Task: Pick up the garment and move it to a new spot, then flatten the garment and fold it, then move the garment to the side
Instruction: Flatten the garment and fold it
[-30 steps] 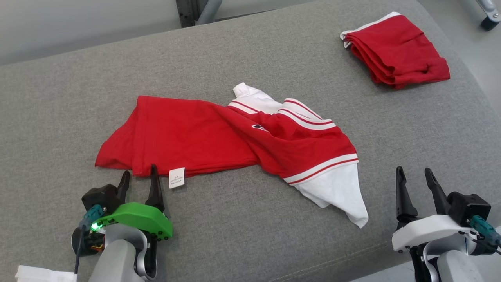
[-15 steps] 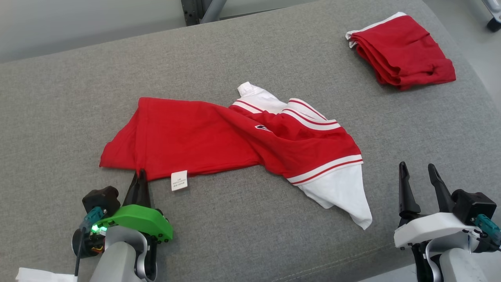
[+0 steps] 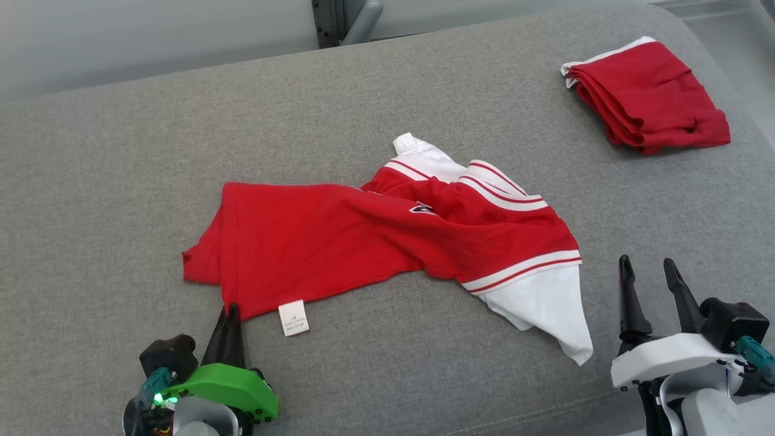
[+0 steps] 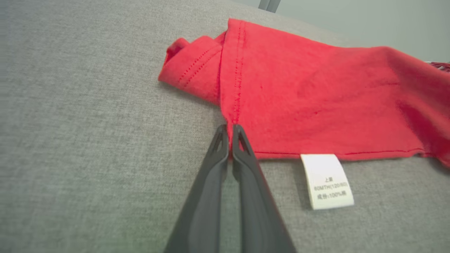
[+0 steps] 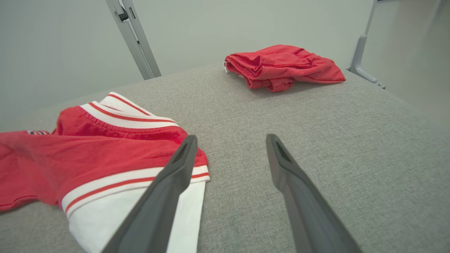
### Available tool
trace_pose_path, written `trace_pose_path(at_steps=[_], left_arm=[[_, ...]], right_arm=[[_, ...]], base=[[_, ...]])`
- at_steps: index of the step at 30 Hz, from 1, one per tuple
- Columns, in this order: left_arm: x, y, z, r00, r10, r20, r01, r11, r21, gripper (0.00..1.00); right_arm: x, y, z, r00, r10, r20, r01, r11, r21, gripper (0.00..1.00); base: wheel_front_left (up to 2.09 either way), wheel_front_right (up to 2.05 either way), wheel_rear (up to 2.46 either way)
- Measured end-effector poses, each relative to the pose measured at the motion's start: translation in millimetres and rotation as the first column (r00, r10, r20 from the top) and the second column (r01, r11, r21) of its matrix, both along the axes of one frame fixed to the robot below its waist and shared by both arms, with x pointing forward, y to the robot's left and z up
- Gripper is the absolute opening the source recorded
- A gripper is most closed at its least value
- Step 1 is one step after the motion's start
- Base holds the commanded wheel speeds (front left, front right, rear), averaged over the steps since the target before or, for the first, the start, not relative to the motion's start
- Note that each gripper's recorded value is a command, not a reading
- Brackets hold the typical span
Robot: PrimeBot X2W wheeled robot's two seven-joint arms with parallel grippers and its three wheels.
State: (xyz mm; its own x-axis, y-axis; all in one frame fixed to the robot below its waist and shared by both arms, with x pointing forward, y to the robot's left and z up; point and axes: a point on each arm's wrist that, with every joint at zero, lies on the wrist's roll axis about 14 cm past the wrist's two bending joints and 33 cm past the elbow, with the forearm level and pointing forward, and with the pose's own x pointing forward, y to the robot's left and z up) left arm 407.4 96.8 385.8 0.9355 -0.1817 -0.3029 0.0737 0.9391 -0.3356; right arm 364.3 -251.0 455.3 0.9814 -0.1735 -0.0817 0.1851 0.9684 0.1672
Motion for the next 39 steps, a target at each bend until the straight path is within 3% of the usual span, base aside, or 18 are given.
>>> trace_pose_path(at_steps=[17, 18, 19, 20, 21, 22, 23, 32, 39], left_arm=[[-40, 43, -2, 0.993, 0.114, -0.026, -0.113, 0.993, 0.031, 0.0], [-41, 43, -3, 0.993, 0.116, -0.031, -0.115, 0.993, 0.032, 0.07], [-42, 44, -4, 0.992, 0.118, -0.034, -0.117, 0.993, 0.034, 0.28], [-43, 44, -5, 0.992, 0.12, -0.036, -0.119, 0.992, 0.034, 0.28], [-43, 45, -5, 0.992, 0.122, -0.037, -0.121, 0.992, 0.036, 0.7], [-43, 45, -5, 0.992, 0.123, -0.036, -0.122, 0.992, 0.035, 0.7], [-43, 45, -4, 0.992, 0.124, -0.034, -0.122, 0.992, 0.035, 1.0], [-31, 47, 20, 0.991, 0.119, 0.06, -0.121, 0.992, 0.045, 1.0], [-17, 43, 67, 0.97, 0.095, 0.223, -0.108, 0.993, 0.049, 1.0]], right_arm=[[5, 16, 4, 0.999, 0.046, 0.017, -0.047, 0.999, 0.013, 1.0], [6, 17, 4, 0.999, 0.048, 0.017, -0.049, 0.999, 0.015, 1.0], [6, 17, 4, 0.999, 0.049, 0.018, -0.05, 0.999, 0.017, 1.0], [6, 17, 4, 0.999, 0.051, 0.019, -0.051, 0.999, 0.017, 1.0], [6, 17, 4, 0.999, 0.05, 0.02, -0.051, 0.999, 0.018, 1.0], [6, 17, 5, 0.999, 0.05, 0.021, -0.05, 0.999, 0.018, 1.0], [6, 16, 6, 0.999, 0.047, 0.024, -0.047, 0.999, 0.018, 1.0], [8, 10, 23, 0.997, 0.034, 0.074, -0.034, 0.999, -0.009, 1.0], [14, 29, 51, 0.983, 0.104, 0.152, -0.096, 0.994, -0.055, 1.0]], base=[[0.0, 0.0, 0.0], [0.0, 0.0, 0.0], [0.0, 0.0, 0.0], [0.0, 0.0, 0.0], [0.0, 0.0, 0.0], [0.0, 0.0, 0.0], [0.0, 0.0, 0.0], [0.0, 0.0, 0.0], [0.0, 0.0, 0.0]])
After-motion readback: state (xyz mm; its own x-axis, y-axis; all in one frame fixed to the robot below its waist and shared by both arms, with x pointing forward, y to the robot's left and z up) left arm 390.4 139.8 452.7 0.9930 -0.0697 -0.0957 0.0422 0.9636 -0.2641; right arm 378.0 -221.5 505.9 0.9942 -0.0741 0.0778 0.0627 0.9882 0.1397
